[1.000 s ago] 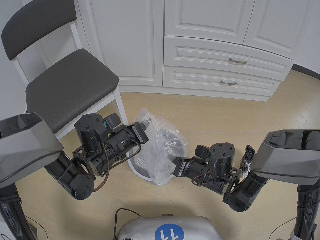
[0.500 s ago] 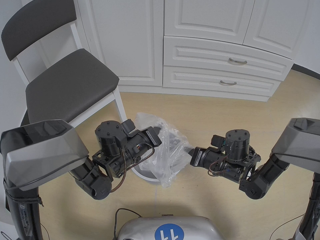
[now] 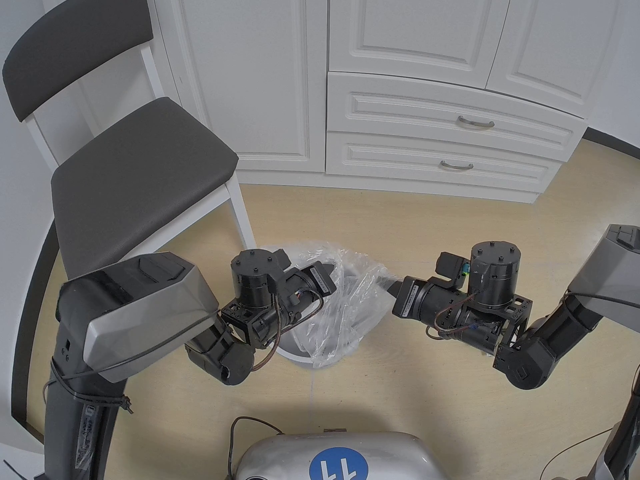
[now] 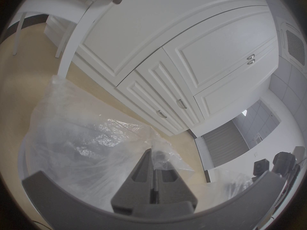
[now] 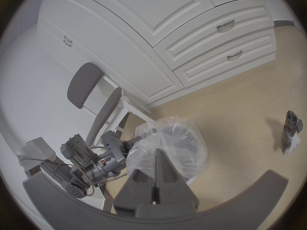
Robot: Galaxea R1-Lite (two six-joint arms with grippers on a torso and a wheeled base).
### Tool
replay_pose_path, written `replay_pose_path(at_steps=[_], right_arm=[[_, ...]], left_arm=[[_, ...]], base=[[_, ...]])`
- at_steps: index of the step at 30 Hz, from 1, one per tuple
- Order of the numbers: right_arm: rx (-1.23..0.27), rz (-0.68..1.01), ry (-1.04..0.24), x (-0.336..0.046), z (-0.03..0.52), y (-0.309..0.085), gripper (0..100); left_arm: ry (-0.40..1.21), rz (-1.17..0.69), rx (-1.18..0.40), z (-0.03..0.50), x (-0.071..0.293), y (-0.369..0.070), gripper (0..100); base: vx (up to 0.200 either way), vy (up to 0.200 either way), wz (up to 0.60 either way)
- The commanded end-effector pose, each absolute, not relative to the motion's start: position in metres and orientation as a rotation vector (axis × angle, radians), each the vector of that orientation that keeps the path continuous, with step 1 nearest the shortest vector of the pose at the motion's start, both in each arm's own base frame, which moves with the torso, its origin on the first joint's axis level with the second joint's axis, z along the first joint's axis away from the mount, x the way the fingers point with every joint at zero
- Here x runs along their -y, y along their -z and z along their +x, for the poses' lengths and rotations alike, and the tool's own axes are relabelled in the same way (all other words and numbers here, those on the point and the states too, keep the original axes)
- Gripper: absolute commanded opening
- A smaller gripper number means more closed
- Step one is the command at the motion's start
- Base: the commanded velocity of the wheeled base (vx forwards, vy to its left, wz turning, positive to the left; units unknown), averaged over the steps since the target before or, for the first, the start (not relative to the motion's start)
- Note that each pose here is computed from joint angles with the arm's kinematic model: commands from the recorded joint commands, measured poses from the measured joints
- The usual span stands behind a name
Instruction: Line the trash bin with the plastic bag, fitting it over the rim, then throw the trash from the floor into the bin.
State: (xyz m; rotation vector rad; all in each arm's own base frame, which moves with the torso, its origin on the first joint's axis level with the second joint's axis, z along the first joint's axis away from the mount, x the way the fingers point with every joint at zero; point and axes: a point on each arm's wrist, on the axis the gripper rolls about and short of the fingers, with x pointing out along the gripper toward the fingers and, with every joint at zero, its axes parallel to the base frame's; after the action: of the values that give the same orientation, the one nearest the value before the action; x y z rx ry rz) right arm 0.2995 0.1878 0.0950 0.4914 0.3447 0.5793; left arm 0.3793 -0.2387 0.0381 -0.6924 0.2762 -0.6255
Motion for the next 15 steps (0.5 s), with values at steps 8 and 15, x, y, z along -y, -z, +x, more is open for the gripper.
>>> replay_pose_path(at_steps=[8,15], right_arm=[[-0.346,0.494,-0.628,-0.207,0.293,-0.085,0],[-0.258,0.522,-0.656,-0.216,0.291,-0.077,0]], left_arm=[[0.559,-0.661,-0.394,0.404,0.257,0.0,0],[0.524,-0.635,-0.458,0.42,0.268,0.0,0]], base=[[0.0,0.0,0.0],[0.0,0.0,0.0]])
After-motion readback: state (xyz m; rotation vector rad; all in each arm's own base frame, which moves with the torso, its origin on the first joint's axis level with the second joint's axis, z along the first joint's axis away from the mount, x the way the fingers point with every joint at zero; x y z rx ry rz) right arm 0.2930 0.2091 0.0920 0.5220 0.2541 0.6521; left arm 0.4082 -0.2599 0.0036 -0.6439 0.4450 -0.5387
